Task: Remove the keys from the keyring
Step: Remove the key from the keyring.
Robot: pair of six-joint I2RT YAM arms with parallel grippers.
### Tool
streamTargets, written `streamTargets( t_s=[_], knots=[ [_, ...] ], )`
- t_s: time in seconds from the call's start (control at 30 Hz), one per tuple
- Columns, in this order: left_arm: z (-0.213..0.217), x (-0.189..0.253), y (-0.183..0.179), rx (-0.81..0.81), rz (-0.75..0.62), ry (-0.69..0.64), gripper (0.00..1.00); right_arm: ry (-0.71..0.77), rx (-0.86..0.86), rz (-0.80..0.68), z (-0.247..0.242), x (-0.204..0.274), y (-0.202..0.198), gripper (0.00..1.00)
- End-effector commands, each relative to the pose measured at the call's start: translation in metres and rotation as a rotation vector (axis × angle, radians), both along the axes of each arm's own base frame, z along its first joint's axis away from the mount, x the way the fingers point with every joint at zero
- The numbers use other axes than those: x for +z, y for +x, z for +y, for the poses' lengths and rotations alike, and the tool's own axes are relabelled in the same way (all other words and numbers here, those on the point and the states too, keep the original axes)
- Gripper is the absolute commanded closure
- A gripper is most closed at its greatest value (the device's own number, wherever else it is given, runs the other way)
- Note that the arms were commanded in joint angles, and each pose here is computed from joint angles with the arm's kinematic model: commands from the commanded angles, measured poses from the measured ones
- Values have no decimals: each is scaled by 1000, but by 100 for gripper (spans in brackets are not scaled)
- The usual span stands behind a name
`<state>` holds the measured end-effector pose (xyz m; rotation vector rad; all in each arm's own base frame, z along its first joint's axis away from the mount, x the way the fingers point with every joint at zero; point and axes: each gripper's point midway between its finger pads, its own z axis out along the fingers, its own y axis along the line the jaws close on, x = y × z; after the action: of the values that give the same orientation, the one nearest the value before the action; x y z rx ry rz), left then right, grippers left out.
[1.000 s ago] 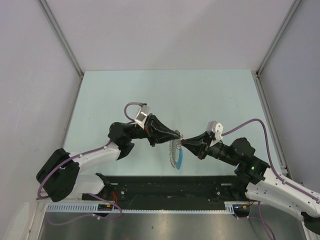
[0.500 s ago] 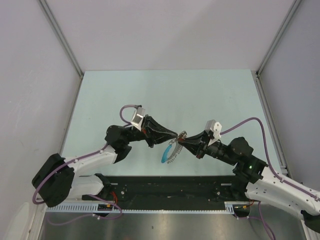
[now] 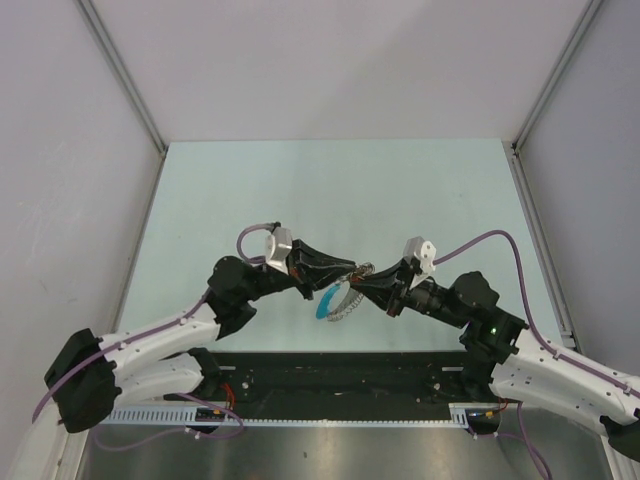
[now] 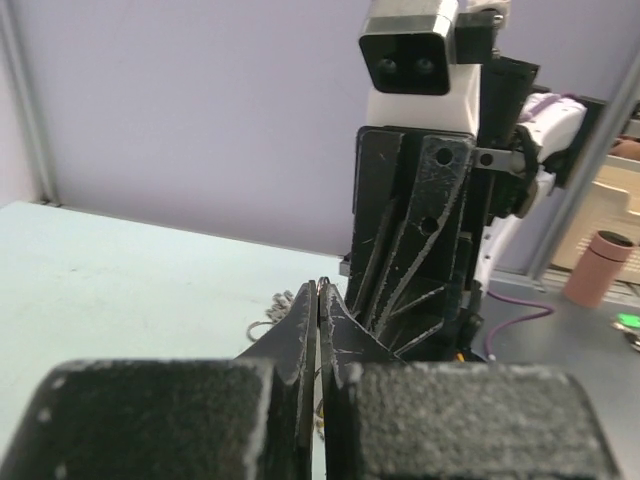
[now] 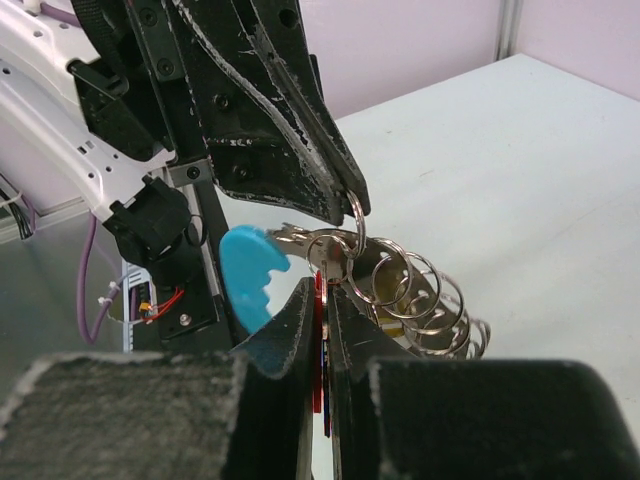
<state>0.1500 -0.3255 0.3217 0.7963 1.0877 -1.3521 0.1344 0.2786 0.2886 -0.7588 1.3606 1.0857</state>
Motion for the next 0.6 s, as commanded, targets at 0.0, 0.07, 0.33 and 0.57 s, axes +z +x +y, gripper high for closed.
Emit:
streamTargets(
  t_s=[0.0,0.07,0.33,0.57],
  knots=[
    [12,27,18,179,-80,-48,100,44,20,-3,1,13,-5,100],
    [15,26,24,229,-83,-41,100,44,18,-1,1,13,-5,100],
    [15,11,34,360,-125,61,99,45,13,7,2,12,-3,100],
    [12,-1,44,478,-177,179,100,66,15,11,1,17,-5,100]
  ],
)
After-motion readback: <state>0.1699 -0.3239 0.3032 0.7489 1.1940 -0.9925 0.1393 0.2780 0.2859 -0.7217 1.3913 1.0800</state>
